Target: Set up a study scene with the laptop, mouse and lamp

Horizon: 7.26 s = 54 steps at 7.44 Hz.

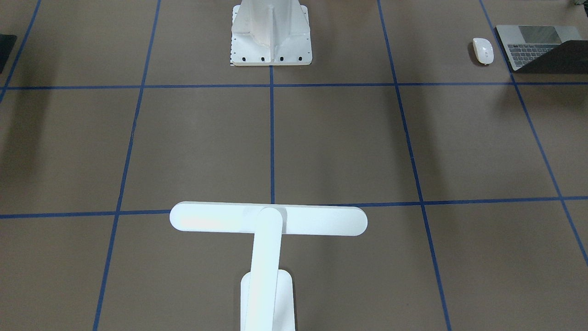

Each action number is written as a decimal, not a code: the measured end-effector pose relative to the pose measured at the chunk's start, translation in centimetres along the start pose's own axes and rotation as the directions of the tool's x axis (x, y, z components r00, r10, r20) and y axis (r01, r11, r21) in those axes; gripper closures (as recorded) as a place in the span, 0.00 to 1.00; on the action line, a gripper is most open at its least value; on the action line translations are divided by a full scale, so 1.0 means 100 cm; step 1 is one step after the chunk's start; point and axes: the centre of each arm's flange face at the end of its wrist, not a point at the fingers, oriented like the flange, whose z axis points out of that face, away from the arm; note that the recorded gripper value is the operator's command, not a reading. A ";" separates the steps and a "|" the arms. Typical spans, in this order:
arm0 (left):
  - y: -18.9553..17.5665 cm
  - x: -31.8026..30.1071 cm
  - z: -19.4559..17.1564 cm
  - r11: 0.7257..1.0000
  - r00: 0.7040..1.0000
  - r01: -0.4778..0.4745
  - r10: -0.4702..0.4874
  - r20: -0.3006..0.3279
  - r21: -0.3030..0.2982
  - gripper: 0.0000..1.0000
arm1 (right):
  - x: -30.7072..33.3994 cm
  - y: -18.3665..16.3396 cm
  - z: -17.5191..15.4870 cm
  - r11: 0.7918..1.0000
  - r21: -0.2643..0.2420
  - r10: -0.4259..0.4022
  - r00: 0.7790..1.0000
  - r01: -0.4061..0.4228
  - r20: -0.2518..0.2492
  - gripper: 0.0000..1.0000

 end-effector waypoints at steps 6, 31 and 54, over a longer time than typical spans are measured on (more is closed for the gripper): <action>0.099 -0.111 0.063 0.631 0.680 0.701 -0.732 0.042 -0.331 0.05 | 0.000 0.000 0.000 1.000 0.001 -0.004 1.000 0.004 -0.002 0.00; -0.081 0.385 -0.158 0.380 0.440 0.802 -0.897 0.026 -0.461 1.00 | 0.003 -0.002 0.004 0.999 0.029 -0.021 1.000 0.021 -0.002 0.00; -0.029 0.793 -0.006 0.247 0.324 0.877 -0.937 0.128 -0.412 0.00 | 0.003 -0.002 0.004 0.999 0.029 -0.020 1.000 0.020 0.000 0.00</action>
